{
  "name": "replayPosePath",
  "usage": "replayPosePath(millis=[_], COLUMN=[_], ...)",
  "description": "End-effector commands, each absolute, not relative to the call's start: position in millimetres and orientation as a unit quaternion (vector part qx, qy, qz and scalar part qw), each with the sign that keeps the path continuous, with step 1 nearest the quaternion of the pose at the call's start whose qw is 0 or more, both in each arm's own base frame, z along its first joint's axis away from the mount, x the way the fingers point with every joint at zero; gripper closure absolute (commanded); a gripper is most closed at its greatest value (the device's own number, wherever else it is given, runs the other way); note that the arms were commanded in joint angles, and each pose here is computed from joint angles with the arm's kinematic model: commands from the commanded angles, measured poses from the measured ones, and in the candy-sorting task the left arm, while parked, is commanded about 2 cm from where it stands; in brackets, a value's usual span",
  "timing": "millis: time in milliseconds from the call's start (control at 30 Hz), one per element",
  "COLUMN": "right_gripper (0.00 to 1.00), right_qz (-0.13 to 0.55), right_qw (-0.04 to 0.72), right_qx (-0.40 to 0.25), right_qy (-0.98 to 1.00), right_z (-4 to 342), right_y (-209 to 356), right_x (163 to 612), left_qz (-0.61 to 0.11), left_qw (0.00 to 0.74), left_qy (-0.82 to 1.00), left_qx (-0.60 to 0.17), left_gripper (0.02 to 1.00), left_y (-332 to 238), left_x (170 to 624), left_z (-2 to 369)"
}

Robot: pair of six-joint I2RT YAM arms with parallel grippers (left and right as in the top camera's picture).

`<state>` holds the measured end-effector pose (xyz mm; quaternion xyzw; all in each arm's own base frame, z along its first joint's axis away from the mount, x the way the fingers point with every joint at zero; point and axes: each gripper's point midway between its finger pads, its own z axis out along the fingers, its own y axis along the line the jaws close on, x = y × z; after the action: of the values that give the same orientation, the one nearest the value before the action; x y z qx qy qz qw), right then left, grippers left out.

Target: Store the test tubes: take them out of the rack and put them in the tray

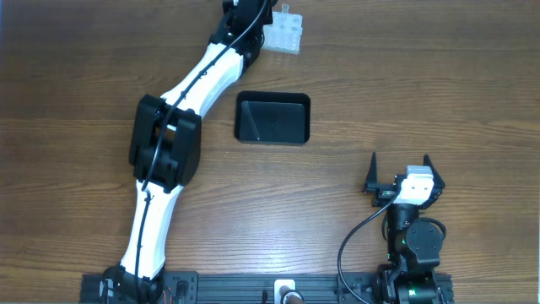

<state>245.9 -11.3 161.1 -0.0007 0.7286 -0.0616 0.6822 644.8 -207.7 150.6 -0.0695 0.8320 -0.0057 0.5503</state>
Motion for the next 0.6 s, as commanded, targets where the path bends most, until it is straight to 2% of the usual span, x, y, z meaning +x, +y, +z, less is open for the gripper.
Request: replayPosePath(millis=[33,100,267,467,600], right_gripper=[0.007,0.009,0.009,0.009,0.009], right_qz=[-0.068,-0.068,-0.068,-0.068,-0.068], right_qw=[0.68,0.68,0.68,0.68,0.68], right_qx=[0.004,0.004,0.004,0.004,0.004], right_qy=[0.73,0.73,0.73,0.73,0.73], right_z=[158.7,158.6,158.7,158.7,158.7], right_y=[-14.4,-14.4,-14.4,-14.4,-14.4], right_x=[245.7,245.7,245.7,245.7,245.7], left_qz=[-0.01,-0.008,-0.004,-0.023,-0.056], left_qw=[0.596,0.592,0.553,0.499,0.438], left_qy=[0.799,0.802,0.83,0.862,0.887], left_qx=[-0.076,-0.074,-0.067,-0.092,-0.131], left_gripper=[0.98,0.978,0.98,0.98,0.978], left_y=[-195.2,-191.3,-185.7,-187.4,-196.1], left_x=[637.6,628.0,600.4,572.7,553.6], left_z=[239.2,256.0,268.0,257.6,231.0])
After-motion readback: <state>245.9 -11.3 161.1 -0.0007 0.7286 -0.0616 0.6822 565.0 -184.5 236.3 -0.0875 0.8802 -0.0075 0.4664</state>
